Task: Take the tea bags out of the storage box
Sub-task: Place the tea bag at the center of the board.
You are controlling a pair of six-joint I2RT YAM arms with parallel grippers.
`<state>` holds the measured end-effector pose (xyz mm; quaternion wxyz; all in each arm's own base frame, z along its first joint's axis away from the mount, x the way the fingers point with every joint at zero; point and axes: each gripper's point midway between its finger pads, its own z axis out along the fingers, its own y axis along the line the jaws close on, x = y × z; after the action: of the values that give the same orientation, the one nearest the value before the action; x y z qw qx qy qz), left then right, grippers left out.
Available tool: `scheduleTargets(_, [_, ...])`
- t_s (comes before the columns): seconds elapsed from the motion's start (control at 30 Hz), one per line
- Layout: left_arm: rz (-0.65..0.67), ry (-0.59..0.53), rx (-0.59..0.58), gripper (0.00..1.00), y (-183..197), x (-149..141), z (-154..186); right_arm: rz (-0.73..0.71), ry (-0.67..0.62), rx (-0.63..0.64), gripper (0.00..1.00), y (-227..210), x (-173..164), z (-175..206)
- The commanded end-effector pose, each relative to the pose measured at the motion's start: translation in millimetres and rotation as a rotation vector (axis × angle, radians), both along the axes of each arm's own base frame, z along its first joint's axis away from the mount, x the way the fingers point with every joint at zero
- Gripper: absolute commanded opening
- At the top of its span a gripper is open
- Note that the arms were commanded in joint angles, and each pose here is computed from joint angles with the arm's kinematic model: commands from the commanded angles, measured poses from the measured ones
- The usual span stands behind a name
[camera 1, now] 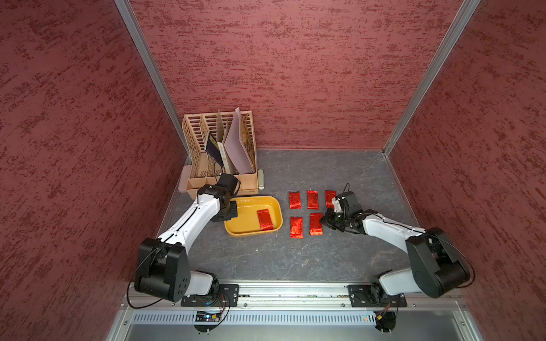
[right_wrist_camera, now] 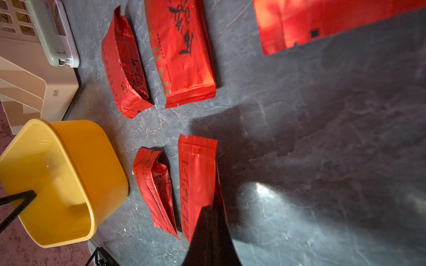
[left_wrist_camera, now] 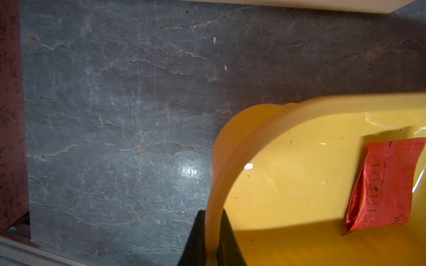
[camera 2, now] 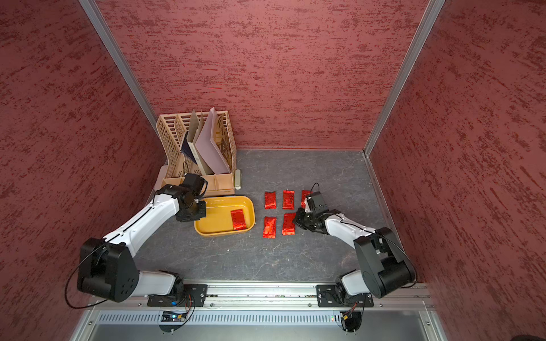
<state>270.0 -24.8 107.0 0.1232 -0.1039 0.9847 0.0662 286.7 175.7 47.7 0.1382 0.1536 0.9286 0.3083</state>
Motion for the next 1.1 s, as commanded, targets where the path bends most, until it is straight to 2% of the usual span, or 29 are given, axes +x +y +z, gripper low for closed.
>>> scheduleTargets(0.0, [-0.008, -0.026, 0.003, 0.00, -1.1, 2.5, 3.8, 0.015, -0.034, 0.026, 0.00, 4.3, 6.7, 5.0])
scheduleTargets(0.7, [-0.008, -0.019, 0.005, 0.00, -1.1, 2.6, 2.3, 0.054, 0.000, 0.019, 0.00, 7.3, 3.3, 0.0])
scheduleTargets(0.93, [-0.009, -0.017, 0.005, 0.00, -1.2, 2.5, 1.7, 0.052, -0.002, 0.005, 0.07, 4.7, 2.3, 1.0])
scheduleTargets(1.0, [-0.009, -0.017, 0.005, 0.00, -1.2, 2.5, 2.0, 0.045, 0.000, -0.004, 0.16, 2.9, 2.0, 0.8])
scheduleTargets(1.07, [-0.011, -0.017, 0.005, 0.00, -1.5, 2.4, 2.1, 0.043, -0.003, -0.006, 0.19, 2.3, 2.2, 2.3])
